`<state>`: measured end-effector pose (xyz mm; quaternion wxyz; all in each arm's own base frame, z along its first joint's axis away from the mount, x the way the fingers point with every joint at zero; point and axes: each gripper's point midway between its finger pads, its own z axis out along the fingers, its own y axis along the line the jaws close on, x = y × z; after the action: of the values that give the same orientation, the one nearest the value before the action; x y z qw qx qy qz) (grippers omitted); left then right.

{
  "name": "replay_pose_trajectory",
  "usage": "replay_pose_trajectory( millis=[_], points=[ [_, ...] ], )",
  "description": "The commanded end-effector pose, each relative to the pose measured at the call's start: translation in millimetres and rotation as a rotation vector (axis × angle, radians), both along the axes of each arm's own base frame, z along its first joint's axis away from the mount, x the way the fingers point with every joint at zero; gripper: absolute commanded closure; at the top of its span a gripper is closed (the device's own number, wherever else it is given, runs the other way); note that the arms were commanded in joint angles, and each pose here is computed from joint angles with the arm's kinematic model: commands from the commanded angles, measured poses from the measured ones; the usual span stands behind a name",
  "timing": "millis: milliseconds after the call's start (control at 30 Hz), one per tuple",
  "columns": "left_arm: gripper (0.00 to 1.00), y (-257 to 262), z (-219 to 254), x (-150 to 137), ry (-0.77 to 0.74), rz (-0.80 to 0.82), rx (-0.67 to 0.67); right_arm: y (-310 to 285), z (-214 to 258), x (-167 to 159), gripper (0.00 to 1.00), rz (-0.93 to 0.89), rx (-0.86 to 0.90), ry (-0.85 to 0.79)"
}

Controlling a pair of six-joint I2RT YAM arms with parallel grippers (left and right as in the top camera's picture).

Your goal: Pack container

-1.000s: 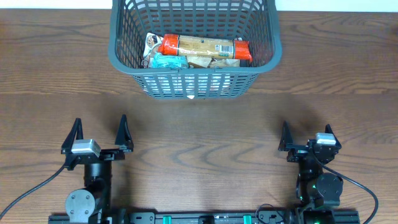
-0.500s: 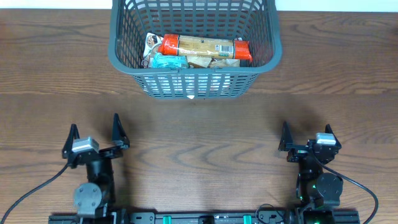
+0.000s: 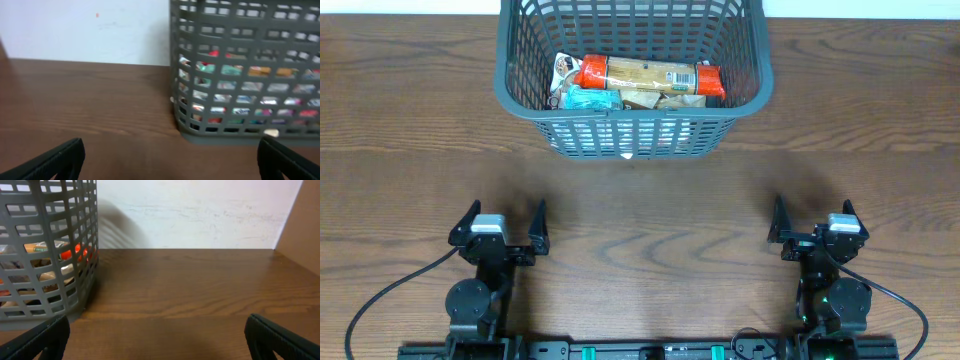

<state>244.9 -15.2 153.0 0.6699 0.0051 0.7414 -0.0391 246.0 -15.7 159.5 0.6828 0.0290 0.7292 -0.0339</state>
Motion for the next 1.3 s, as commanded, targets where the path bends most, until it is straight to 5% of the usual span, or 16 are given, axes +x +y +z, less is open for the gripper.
replay_pose_trajectory(
  millis=[0,367,1267],
  points=[
    [0.01,-15,-13,-3,0.033,-0.098,0.072,0,0,0,0.01,-0.007,0.018,-0.003],
    [0.01,-24,-12,-4,0.013,-0.163,0.179,0,0,0,0.01,-0.007,0.018,-0.003],
    [0.01,-33,-12,-6,0.01,-0.196,0.176,0,0,0,0.01,-0.007,0.018,-0.004]
  ],
)
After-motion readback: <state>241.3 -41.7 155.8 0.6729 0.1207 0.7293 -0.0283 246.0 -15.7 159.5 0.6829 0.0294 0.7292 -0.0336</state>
